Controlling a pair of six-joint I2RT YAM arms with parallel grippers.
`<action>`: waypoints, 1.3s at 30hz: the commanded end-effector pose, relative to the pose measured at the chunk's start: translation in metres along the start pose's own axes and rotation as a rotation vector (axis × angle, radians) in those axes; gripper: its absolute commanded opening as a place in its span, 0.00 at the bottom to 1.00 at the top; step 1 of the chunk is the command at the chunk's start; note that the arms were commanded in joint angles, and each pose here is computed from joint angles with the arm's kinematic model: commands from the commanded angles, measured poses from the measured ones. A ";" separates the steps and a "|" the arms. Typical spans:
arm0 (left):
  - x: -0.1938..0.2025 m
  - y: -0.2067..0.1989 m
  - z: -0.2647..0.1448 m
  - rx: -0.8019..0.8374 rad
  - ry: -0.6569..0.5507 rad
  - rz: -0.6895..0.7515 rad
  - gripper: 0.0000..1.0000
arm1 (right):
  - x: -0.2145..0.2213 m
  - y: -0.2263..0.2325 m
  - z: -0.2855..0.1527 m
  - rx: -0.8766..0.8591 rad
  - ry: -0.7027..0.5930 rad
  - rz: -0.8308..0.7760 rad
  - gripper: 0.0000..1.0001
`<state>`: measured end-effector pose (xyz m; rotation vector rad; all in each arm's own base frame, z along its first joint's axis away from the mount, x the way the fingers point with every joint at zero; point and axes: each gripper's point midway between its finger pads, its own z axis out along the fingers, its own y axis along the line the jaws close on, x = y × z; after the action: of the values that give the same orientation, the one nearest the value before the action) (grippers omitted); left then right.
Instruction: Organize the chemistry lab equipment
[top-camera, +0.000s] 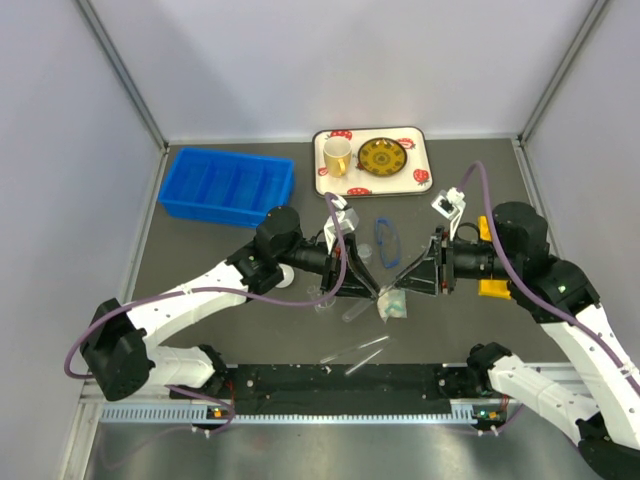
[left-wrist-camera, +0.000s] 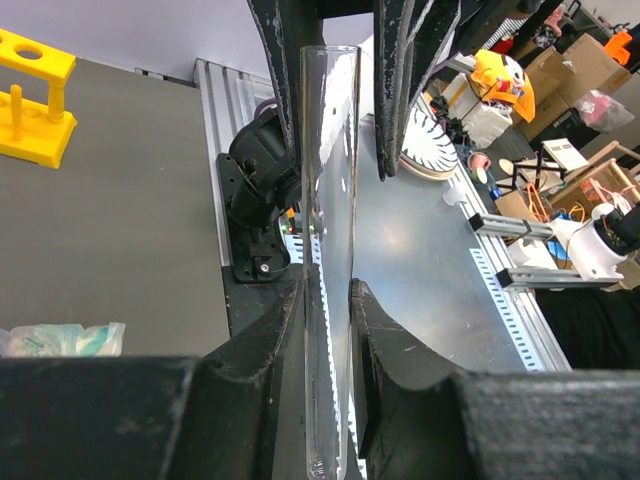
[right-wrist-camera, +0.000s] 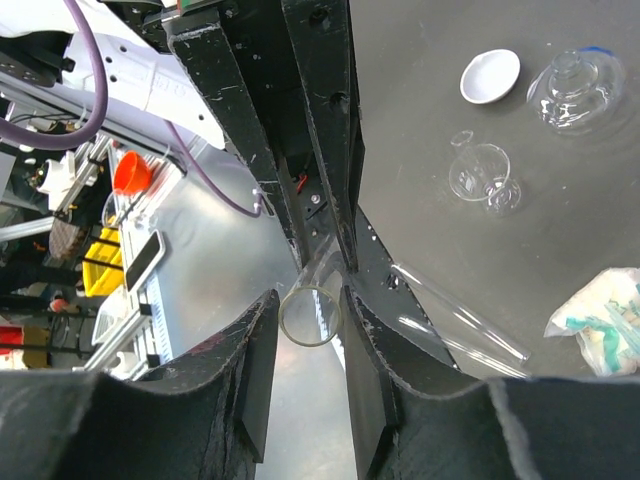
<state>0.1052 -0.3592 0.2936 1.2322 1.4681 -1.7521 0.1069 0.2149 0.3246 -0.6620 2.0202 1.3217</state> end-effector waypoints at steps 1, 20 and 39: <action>-0.017 -0.007 0.000 0.027 -0.031 0.058 0.00 | -0.011 0.011 -0.001 -0.036 -0.039 -0.047 0.34; -0.015 -0.007 0.000 0.032 -0.029 0.055 0.00 | -0.016 0.009 0.003 -0.041 -0.047 -0.043 0.27; -0.011 0.032 -0.008 -0.249 0.006 -0.058 0.77 | -0.026 -0.032 0.013 0.142 -0.075 -0.032 0.18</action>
<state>0.1147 -0.3604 0.2842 1.1701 1.5907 -1.7131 0.1320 0.2179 0.3194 -0.5947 2.0365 1.2437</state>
